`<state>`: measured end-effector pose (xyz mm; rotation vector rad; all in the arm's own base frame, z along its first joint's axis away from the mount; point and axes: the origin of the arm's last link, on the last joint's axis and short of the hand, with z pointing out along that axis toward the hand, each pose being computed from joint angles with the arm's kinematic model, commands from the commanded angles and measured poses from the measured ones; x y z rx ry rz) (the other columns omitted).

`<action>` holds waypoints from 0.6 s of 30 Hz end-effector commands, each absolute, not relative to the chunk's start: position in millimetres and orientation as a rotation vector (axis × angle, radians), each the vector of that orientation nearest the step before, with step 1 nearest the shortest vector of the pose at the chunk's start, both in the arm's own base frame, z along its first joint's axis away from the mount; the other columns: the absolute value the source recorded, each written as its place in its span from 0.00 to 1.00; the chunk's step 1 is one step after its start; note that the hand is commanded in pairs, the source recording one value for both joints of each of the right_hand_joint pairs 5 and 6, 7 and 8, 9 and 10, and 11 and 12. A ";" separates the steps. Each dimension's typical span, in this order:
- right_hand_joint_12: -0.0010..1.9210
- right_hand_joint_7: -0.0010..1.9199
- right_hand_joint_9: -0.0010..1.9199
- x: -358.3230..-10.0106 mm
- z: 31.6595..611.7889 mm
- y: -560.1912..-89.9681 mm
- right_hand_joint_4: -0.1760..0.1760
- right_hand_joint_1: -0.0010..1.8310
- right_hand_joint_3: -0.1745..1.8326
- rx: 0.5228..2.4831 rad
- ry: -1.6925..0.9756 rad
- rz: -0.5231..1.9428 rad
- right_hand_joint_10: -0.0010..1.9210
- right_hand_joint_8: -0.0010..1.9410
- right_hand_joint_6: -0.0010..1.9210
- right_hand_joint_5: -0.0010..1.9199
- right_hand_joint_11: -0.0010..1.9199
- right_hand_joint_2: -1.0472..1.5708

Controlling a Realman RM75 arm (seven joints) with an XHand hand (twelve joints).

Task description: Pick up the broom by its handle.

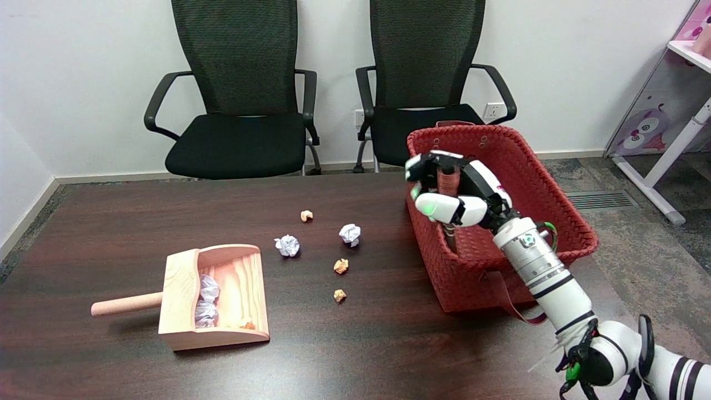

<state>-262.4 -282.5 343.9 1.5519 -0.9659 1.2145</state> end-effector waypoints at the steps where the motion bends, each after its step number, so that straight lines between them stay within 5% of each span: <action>1: 0.87 0.56 0.74 -265.2 335.7 -287.0 0.47 0.47 0.38 1.550 -0.965 1.222 0.74 0.56 0.56 0.56 0.87 0.47; 2: 0.89 0.56 0.76 -265.2 335.7 -287.0 0.39 0.47 0.38 1.550 -0.965 1.222 0.76 0.55 0.56 0.56 0.89 0.48; 3: 0.90 0.54 0.77 -265.1 335.8 -287.0 0.14 0.47 0.38 1.551 -0.964 1.223 0.77 0.54 0.54 0.54 0.90 0.48; 4: 0.91 0.53 0.78 -265.1 335.7 -287.3 0.03 0.47 0.39 1.550 -0.963 1.224 0.78 0.52 0.53 0.53 0.91 0.49; 8: 0.92 0.53 0.81 -265.5 336.6 -287.4 0.00 0.47 0.41 1.545 -0.958 1.232 0.81 0.52 0.53 0.53 0.92 0.50; 9: 0.93 0.56 0.82 -265.7 336.9 -287.6 0.28 0.47 0.42 1.543 -0.957 1.233 0.82 0.55 0.56 0.56 0.93 0.50; 10: 0.93 0.60 0.84 -265.3 336.9 -287.9 0.78 0.46 0.42 1.544 -0.956 1.234 0.84 0.60 0.60 0.60 0.94 0.51; 11: 0.94 0.64 0.86 -265.3 336.9 -288.0 1.00 0.46 0.42 1.544 -0.956 1.234 0.86 0.63 0.64 0.64 0.94 0.52; 18: 0.96 0.84 0.94 -263.5 336.2 -291.4 1.00 0.44 0.45 1.547 -0.956 1.236 0.94 0.83 0.84 0.84 0.97 0.53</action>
